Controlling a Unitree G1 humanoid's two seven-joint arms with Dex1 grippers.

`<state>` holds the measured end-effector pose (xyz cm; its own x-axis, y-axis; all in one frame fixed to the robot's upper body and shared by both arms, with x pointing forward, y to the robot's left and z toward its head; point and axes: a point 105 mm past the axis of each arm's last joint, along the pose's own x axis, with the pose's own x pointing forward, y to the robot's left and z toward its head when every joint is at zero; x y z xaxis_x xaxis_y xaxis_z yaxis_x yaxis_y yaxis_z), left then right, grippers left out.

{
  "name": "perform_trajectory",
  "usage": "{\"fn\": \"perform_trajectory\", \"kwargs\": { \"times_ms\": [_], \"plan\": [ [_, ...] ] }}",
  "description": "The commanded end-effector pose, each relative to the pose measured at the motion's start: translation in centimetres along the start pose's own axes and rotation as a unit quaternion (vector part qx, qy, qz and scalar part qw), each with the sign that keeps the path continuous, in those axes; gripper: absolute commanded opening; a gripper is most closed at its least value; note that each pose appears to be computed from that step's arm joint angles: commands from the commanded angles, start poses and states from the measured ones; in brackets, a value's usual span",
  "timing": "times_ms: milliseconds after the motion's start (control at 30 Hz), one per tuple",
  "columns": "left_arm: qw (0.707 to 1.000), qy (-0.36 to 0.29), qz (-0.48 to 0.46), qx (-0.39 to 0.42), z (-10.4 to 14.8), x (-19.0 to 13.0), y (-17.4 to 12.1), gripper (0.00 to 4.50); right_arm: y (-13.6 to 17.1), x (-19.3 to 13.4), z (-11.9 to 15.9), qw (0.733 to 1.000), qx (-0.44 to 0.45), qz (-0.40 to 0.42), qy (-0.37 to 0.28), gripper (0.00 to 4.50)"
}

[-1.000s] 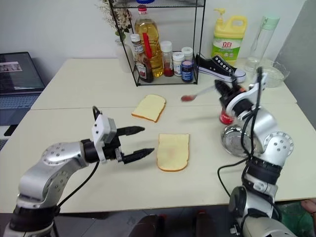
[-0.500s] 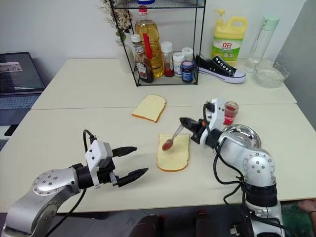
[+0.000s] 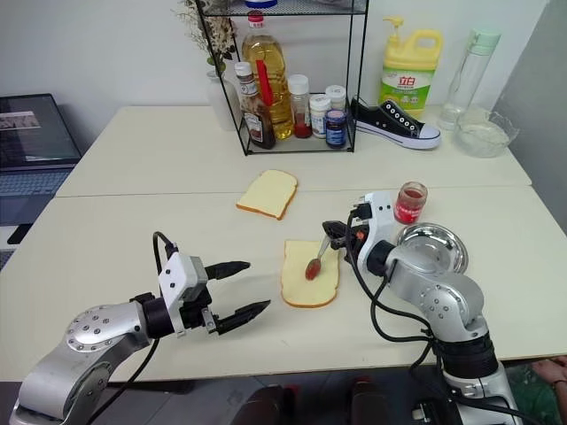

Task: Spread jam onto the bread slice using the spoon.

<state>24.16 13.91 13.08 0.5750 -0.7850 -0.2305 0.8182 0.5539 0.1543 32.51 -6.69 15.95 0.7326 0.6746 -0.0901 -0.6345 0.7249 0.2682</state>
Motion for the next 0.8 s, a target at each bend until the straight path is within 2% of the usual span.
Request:
{"fn": "perform_trajectory", "kwargs": {
  "times_ms": [33,300,467,600,800],
  "plan": [
    [1.0,-0.012,-0.002,0.007,0.8,0.3,0.0,4.5,0.4,0.2,1.5,0.998,-0.055,0.009,-0.032,0.05],
    [1.0,-0.011,-0.005,0.004,0.8,0.3,0.1,4.5,0.1,0.3,2.9,0.994,-0.091,0.012,-0.058,0.05],
    [1.0,-0.015,-0.008,0.004,0.9,0.5,0.5,4.5,-0.4,-0.3,4.9,0.992,-0.092,0.013,-0.085,0.05],
    [1.0,-0.014,-0.011,0.005,0.8,0.3,0.8,4.5,-0.5,-0.8,6.1,0.993,-0.055,0.015,-0.108,0.05],
    [1.0,-0.016,-0.014,0.007,0.9,0.3,1.2,4.5,-0.6,-1.9,6.3,0.99,0.061,0.044,-0.116,0.05]
  ]
}}
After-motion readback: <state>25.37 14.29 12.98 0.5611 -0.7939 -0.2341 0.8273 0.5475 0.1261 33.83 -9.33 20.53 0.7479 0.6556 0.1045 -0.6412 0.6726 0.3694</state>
